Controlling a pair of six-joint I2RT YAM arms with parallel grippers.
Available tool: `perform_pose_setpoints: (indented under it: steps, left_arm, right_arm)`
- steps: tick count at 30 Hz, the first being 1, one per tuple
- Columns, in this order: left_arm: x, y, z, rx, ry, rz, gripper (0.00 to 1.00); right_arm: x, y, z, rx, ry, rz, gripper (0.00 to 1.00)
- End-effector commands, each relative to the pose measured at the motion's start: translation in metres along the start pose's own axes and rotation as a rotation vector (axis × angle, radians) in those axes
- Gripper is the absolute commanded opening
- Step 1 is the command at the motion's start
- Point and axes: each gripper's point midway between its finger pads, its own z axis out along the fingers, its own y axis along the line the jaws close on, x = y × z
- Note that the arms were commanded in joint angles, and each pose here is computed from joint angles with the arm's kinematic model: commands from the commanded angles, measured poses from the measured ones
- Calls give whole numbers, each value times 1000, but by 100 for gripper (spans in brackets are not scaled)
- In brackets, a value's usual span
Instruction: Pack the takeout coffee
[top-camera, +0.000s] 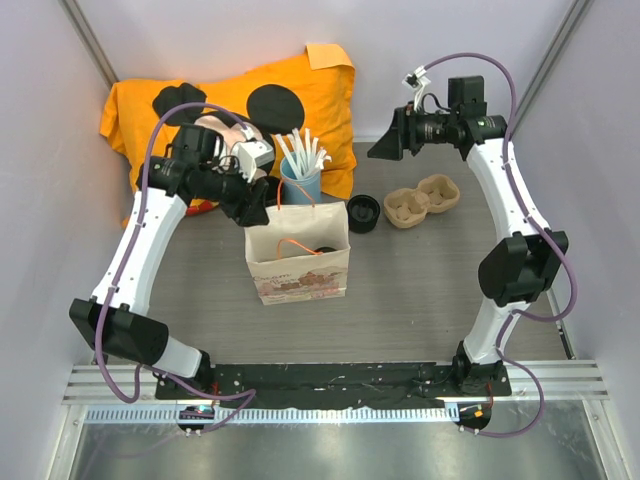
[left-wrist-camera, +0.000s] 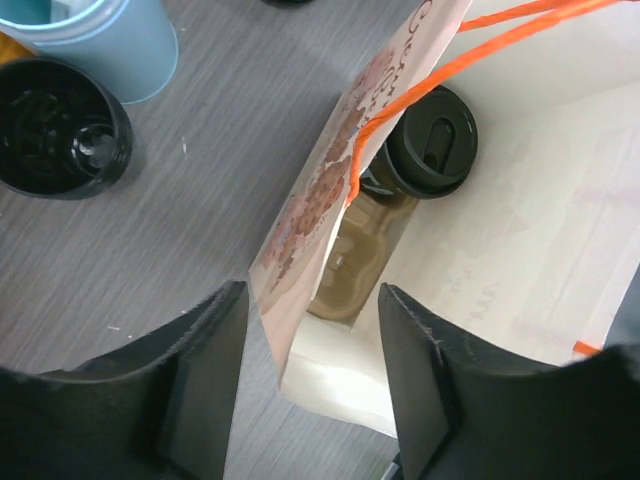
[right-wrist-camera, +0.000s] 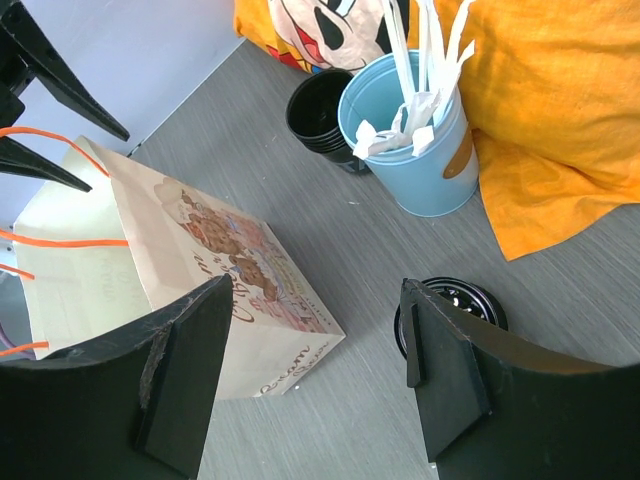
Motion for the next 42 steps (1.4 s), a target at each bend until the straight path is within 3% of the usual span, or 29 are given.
perform_pose_setpoints:
  steps: [1, 6, 8, 12, 25, 32, 42]
  left_arm:
    - [-4, -7, -3, 21, -1, 40, 56]
    - [-2, -2, -4, -16, 2, 46, 43]
    - [0, -2, -4, -25, 6, 40, 29]
    - [3, -1, -5, -35, 13, 37, 19]
    - [14, -4, -16, -63, 55, 53, 13]
    - [15, -7, -22, -61, 65, 65, 13]
    - [18, -1, -36, -92, 79, 63, 10]
  right_arm:
    - [-6, 5, 5, -21, -15, -34, 73]
    - [-5, 10, 8, -36, -12, -37, 74]
    - [-5, 10, 11, -39, -10, -36, 74]
    - [2, 8, 18, -42, 7, -24, 74]
    - [0, -22, 43, 8, -86, 82, 73]
    - [-9, -46, 74, 30, -159, 129, 66]
    - [-7, -55, 119, 14, -148, 154, 59]
